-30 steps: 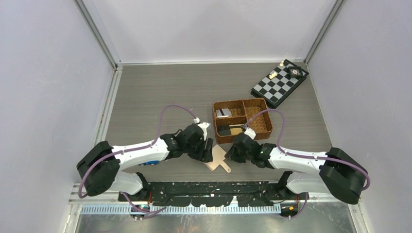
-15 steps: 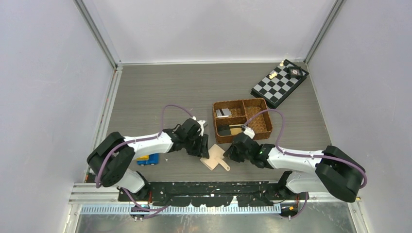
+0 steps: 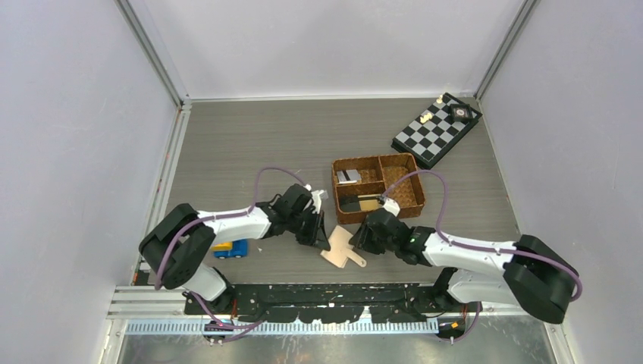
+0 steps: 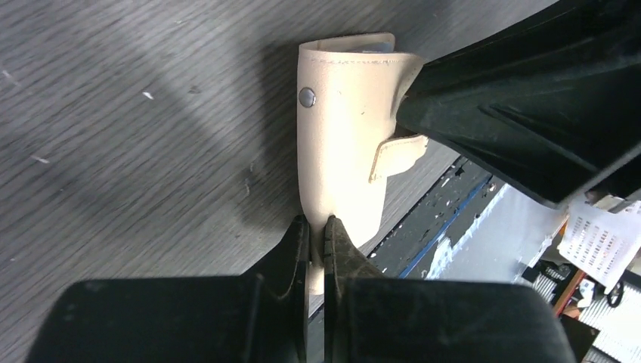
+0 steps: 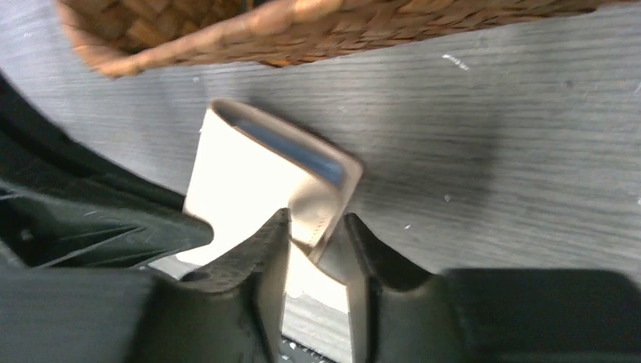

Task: Put the credit cards into the card holder
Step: Turn over the card holder at the center of the board.

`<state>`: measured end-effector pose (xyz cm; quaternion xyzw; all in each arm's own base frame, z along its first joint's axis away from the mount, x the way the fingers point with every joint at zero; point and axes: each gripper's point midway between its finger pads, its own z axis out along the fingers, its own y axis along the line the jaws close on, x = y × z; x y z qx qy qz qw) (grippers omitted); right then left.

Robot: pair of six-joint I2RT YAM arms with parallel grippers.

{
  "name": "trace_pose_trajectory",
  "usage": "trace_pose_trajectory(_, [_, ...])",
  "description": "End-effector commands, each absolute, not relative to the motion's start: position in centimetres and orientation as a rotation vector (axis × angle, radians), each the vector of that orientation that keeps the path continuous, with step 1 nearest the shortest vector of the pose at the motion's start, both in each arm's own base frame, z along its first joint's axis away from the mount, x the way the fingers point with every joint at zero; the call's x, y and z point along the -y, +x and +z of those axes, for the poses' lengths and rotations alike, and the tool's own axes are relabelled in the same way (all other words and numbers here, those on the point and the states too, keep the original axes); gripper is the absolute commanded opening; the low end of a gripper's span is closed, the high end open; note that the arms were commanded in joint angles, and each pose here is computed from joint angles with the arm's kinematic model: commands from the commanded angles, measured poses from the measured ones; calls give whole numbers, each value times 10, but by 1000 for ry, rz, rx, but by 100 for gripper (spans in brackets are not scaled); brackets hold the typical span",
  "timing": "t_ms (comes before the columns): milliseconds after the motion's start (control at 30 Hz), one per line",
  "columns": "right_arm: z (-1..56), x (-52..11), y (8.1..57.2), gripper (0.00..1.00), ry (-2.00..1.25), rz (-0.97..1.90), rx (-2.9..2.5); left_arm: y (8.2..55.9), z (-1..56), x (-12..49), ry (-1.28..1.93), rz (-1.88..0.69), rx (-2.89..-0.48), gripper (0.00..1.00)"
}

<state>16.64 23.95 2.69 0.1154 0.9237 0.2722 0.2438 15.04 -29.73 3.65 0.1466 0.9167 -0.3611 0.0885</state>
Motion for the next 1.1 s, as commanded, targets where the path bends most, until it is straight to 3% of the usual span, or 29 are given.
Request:
trace_pose_trajectory(0, [65, -245, 165, 48, 206, 844, -2446, 147, 48, 302, 556, -1131, -2594, 0])
trace_pose_trajectory(100, [97, -242, 164, 70, 124, 903, -2379, 142, 59, 298, 638, -1156, -2526, 0])
trace_pose_trajectory(200, [128, -247, 154, 79, -20, 1045, -2321, 134, 78, 297, 726, -1215, -2440, 0])
trace_pose_trajectory(533, [179, -261, 122, 81, -388, 1251, -2222, 98, 155, 298, 948, -1477, -2127, 0])
trace_pose_trajectory(867, [200, -250, 124, 81, -517, 1138, -2164, 73, 183, 295, 1009, -1553, -2071, 0])
trace_pose_trajectory(1067, [204, -274, 104, 81, -664, 1325, -2185, 69, 194, 294, 1015, -1576, -2035, 0])
